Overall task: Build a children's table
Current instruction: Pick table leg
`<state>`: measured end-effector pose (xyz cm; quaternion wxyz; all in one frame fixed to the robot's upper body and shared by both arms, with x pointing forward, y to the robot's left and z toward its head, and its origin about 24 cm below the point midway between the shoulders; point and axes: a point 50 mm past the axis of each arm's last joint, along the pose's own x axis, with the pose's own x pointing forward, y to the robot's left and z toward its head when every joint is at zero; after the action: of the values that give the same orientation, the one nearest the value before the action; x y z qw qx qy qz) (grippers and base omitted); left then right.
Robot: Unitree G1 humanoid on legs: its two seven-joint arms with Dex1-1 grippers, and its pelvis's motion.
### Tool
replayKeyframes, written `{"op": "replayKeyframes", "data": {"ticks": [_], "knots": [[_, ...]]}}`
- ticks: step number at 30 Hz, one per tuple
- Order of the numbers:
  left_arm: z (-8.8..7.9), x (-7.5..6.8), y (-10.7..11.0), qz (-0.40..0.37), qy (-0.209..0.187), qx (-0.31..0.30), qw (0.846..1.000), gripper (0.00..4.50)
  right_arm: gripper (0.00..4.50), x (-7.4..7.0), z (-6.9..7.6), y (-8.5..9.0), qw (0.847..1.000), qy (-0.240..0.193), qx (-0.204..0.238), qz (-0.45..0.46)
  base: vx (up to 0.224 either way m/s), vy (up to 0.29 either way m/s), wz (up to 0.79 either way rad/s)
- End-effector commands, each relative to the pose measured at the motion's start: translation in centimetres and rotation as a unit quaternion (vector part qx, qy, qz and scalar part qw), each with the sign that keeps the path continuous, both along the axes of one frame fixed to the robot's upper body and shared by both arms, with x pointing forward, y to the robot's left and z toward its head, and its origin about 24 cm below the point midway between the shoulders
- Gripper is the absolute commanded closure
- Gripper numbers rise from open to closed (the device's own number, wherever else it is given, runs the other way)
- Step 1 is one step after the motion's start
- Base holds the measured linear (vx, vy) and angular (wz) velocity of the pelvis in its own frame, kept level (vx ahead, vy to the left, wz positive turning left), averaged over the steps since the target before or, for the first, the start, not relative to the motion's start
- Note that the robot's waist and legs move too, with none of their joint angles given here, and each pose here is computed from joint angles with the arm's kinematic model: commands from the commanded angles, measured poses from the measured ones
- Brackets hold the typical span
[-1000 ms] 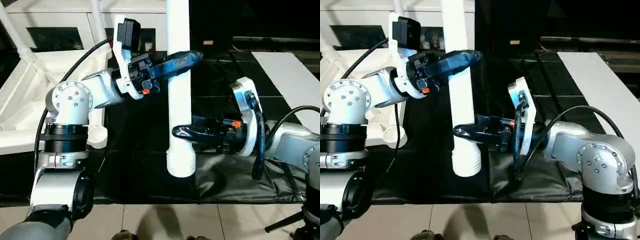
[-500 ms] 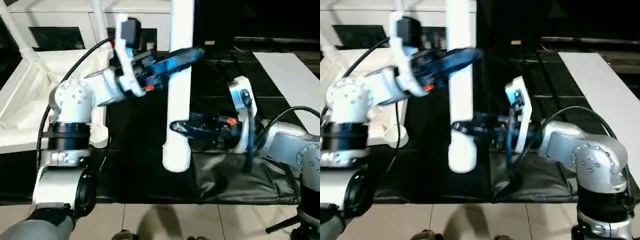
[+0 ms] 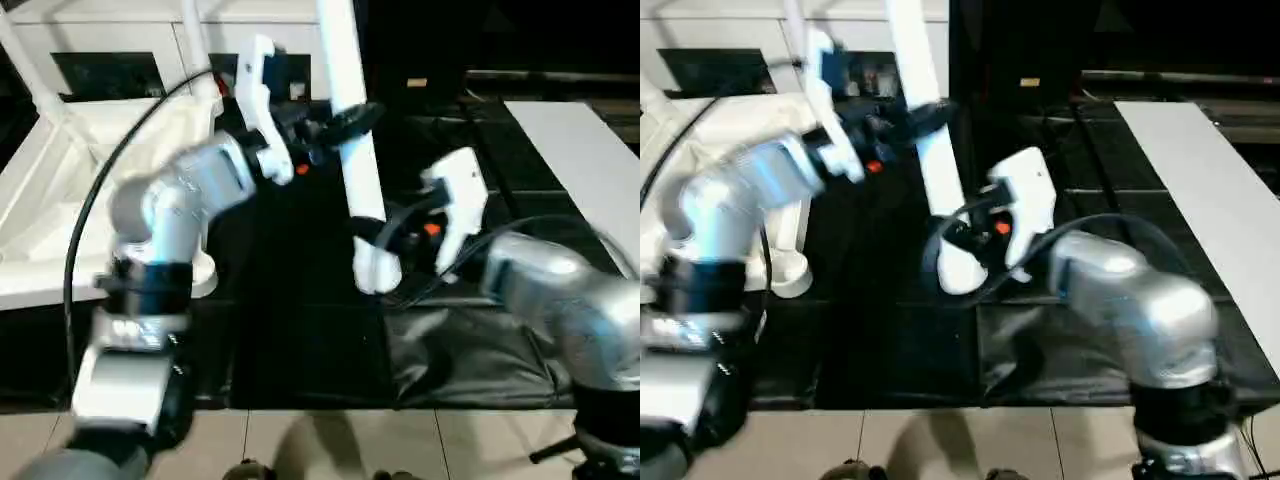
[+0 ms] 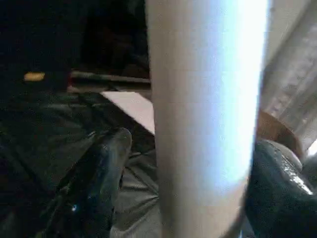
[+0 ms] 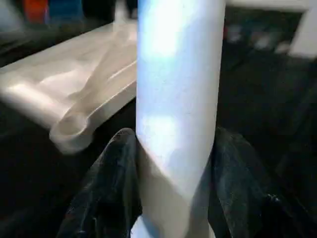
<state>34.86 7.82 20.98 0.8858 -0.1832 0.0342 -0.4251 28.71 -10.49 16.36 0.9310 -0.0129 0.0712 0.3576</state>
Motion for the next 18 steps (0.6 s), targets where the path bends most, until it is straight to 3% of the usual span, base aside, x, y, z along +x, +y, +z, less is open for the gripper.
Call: {"op": "replayKeyframes", "data": {"ticks": [1,11,12,18], "knots": [[-0.4,0.1,0.2,0.042,0.005,0.009,0.999,1.05,2.67,0.4,1.3,0.3,0.998,-0.059,-0.007,-0.035,0.000,0.000,0.00],[-0.9,0.1,0.3,0.088,0.013,0.010,0.996,1.92,2.67,0.9,1.0,1.4,0.994,-0.082,-0.011,-0.072,0.000,0.000,0.00],[-0.8,0.0,0.3,0.088,0.011,0.010,0.996,2.16,2.67,0.9,0.9,1.5,0.994,-0.083,-0.013,-0.073,0.000,0.000,0.00],[-0.3,-0.3,0.4,0.060,-0.001,-0.003,0.998,2.57,2.67,0.9,1.1,1.7,0.994,-0.089,-0.005,-0.067,0.000,0.000,0.00]]}}
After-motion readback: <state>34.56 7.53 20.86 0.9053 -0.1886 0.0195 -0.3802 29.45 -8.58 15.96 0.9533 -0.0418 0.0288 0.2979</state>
